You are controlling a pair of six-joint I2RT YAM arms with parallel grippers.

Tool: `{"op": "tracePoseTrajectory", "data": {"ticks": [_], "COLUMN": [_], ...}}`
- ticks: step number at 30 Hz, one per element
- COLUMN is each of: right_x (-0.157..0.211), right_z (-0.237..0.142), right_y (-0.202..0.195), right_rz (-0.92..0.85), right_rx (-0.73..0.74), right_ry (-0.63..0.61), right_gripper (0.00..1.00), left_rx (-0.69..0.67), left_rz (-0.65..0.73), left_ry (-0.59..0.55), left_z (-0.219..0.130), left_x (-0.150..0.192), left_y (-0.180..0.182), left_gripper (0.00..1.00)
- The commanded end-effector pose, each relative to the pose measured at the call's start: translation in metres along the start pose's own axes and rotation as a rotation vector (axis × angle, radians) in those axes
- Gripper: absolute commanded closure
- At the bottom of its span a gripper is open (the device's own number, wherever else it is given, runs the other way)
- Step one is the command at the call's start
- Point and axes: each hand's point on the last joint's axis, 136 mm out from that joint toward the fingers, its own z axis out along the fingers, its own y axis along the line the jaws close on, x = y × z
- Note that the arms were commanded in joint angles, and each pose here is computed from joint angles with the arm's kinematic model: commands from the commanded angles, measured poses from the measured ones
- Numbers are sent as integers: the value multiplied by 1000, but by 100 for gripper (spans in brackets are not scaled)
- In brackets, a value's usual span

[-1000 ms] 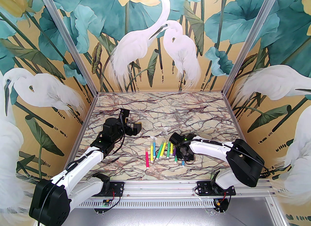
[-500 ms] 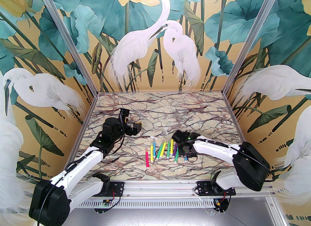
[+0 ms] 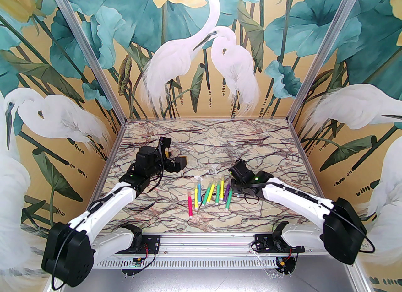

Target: Open the pen caps

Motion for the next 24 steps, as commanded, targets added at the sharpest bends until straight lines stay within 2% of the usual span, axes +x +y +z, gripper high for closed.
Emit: {"op": "tracePoseTrajectory", "data": {"ticks": [1, 10, 16, 24], "right_x": [-28, -47, -53, -61], "right_z": [-11, -33, -46, -55], "right_y": [14, 50, 64, 80], "right_rz": [-86, -215, -282, -322], "right_rx": [-68, -272, -348, -427], "right_ry": [-131, -268, -332, -381], "right_gripper": [87, 87, 86, 86], "left_rx": [97, 305, 427, 547], "left_rz": [-37, -113, -161, -148], "left_ry": [42, 89, 105, 162], "left_z": [4, 13, 16, 26], "left_x": [-5, -11, -16, -11], "left_y": [-20, -58, -78, -110], "left_gripper": [2, 5, 8, 13]}}
